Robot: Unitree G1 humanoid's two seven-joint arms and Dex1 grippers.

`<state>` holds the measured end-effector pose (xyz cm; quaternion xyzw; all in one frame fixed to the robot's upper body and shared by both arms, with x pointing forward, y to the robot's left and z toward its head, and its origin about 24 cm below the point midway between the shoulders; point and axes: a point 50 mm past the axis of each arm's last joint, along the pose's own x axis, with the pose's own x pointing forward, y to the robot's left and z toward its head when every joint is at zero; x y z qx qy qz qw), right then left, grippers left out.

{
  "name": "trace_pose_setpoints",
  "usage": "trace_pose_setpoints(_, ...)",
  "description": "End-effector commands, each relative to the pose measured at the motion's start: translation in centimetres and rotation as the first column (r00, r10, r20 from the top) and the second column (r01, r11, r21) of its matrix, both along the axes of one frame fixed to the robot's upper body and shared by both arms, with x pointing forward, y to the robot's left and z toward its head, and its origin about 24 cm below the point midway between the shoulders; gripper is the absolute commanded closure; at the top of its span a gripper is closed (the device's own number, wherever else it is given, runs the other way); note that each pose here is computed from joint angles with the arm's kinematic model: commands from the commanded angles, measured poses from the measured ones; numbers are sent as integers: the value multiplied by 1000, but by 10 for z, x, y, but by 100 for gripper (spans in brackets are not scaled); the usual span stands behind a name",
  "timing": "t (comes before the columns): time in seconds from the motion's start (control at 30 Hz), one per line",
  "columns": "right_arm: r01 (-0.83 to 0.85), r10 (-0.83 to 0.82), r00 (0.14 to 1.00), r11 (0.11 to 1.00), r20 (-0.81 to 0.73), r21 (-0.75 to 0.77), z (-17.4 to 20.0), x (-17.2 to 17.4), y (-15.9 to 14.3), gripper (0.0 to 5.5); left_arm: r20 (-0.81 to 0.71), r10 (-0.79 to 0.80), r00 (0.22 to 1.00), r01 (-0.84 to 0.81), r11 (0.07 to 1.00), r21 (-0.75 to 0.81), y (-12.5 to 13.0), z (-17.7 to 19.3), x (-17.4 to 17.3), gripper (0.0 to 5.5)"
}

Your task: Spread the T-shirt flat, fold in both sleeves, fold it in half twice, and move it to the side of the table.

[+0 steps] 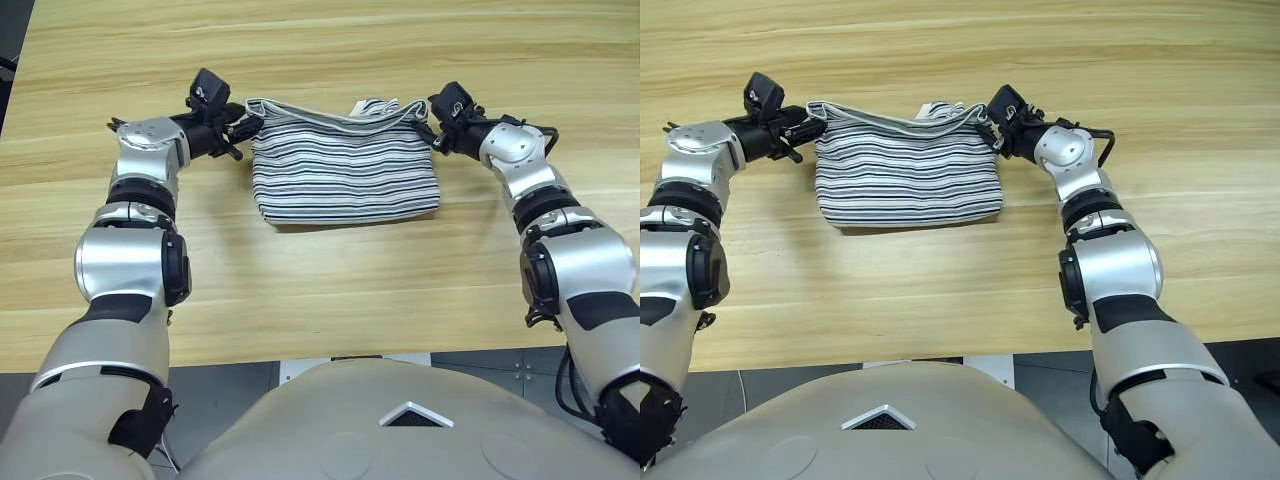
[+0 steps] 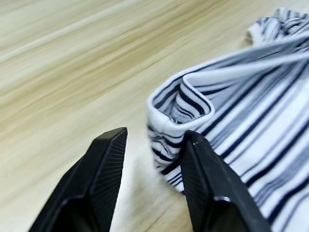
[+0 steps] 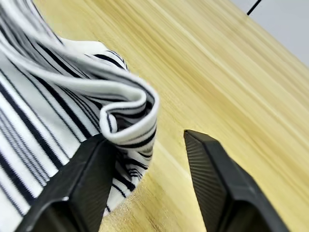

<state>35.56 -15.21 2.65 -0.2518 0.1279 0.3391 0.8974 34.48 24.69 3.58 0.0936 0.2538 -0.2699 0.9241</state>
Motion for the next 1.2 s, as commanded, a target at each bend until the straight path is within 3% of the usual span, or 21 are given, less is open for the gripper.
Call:
trace_pose_setpoints(0.03, 96, -97, 995, 993, -1, 72, 11, 11, 0, 232, -19, 128, 992, -128, 992, -15, 7, 5, 5, 299)
trace_pose_setpoints(0.27, 181, -178, 984, 973, -30, 142, 15, 16, 3, 111, -23, 209, 978, -210, 974, -82, 8, 10, 9, 196)
trace_pose_setpoints(0.33, 150, -150, 989, 979, -6, 139, 16, 15, 6, 77, 52, 167, 985, -163, 983, -80, 4, 18, 14, 166)
trace_pose_setpoints(0.4, 104, -111, 993, 983, 39, 151, 19, 14, 8, 77, 188, 108, 976, -98, 993, -61, -2, 34, 22, 166)
trace_pose_setpoints(0.47, 32, -46, 996, 987, 82, 160, 22, 11, 11, 77, 354, 21, 935, -38, 998, 41, -9, 53, 28, 166)
trace_pose_setpoints(0.57, -73, 62, 992, 991, 106, 108, 18, 4, 14, 77, 515, -290, 807, 138, 940, 312, -36, 70, 25, 166)
trace_pose_setpoints(0.63, -115, 109, 990, 991, 86, 69, 13, 0, 14, 77, 493, -476, 728, 211, 840, 500, -48, 64, 15, 166)
trace_pose_setpoints(0.77, -156, 156, 985, 988, 71, -4, 6, -5, 13, 77, 382, -651, 656, 299, 689, 660, -60, 41, -5, 166)
trace_pose_setpoints(1.0, -207, 212, 977, 973, 36, -101, -6, -12, 14, 77, 172, -764, 622, 291, 429, 855, -59, -3, -21, 166)
trace_pose_setpoints(1.2, -273, 277, 961, 945, -1, -178, -17, -23, 4, 77, 86, -813, 576, 274, 291, 917, -56, -30, -28, 166)
